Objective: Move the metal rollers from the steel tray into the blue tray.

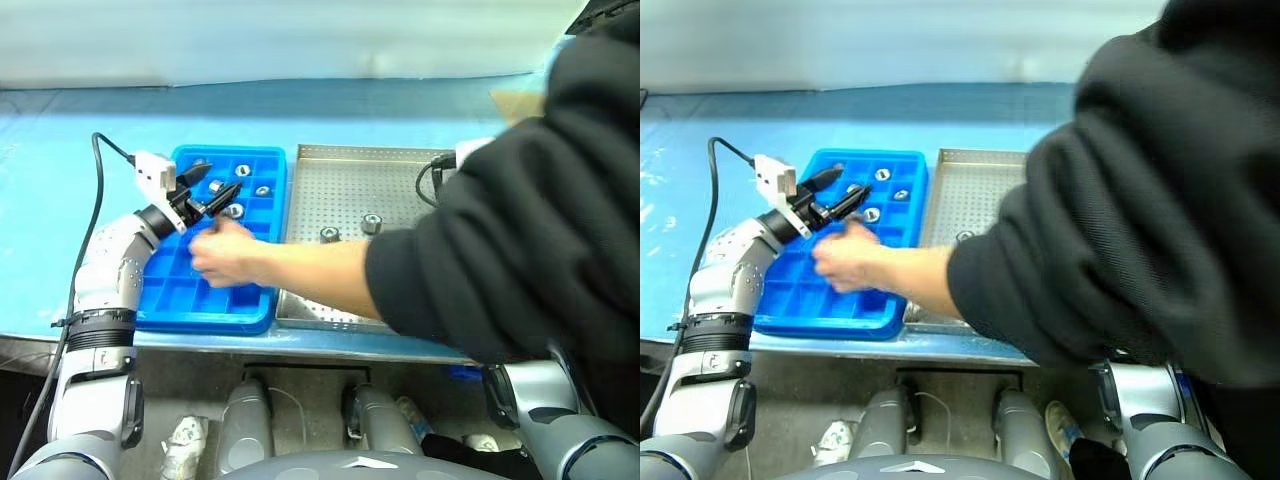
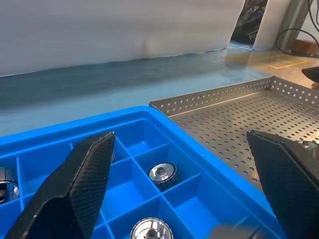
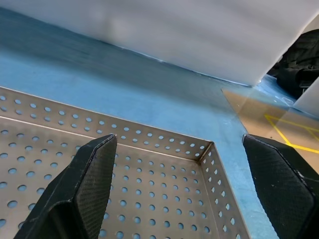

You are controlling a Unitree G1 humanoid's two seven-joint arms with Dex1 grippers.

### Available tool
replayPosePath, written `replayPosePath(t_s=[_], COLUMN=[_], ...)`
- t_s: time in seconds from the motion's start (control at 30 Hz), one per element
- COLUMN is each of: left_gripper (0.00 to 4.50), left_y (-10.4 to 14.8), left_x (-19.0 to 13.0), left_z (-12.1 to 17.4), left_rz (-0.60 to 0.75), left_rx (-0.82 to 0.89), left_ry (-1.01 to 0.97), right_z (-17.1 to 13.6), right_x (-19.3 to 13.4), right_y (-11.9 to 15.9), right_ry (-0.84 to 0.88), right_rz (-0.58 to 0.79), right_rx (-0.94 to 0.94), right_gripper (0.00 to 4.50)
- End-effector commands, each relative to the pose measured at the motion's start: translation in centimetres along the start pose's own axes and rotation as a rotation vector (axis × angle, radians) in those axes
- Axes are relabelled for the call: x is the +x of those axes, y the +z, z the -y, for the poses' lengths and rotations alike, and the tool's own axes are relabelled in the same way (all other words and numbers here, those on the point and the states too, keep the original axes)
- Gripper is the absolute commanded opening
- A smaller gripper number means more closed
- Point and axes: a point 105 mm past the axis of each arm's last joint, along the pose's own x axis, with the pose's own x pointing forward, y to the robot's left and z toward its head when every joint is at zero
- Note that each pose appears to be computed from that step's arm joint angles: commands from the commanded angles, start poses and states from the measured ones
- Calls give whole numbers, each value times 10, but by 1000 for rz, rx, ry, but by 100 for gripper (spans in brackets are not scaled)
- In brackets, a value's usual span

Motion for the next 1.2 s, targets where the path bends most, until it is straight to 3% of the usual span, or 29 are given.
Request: replayPosePath(t_s=[0.03,0.47,0.7,1.03,1.2], left_gripper=[450,450,450,450,450], left_y=[24,28,29,36,41], left_x=[6,44,63,74,71], left_z=[3,21,32,43,44], left_rz=[60,63,46,61,81], left_rx=[41,31,37,55,62], left_ry=[-24,-166,-248,-321,-318], right_z=[8,30,34,34,23], right_x=[-1,-18,-37,-39,-35], right_y=[19,11,-10,-4,15], right_ry=[-31,-146,-208,-231,-187], right_rz=[64,54,13,45,121], right_rx=[-3,22,35,60,102], right_gripper=[414,414,414,414,414])
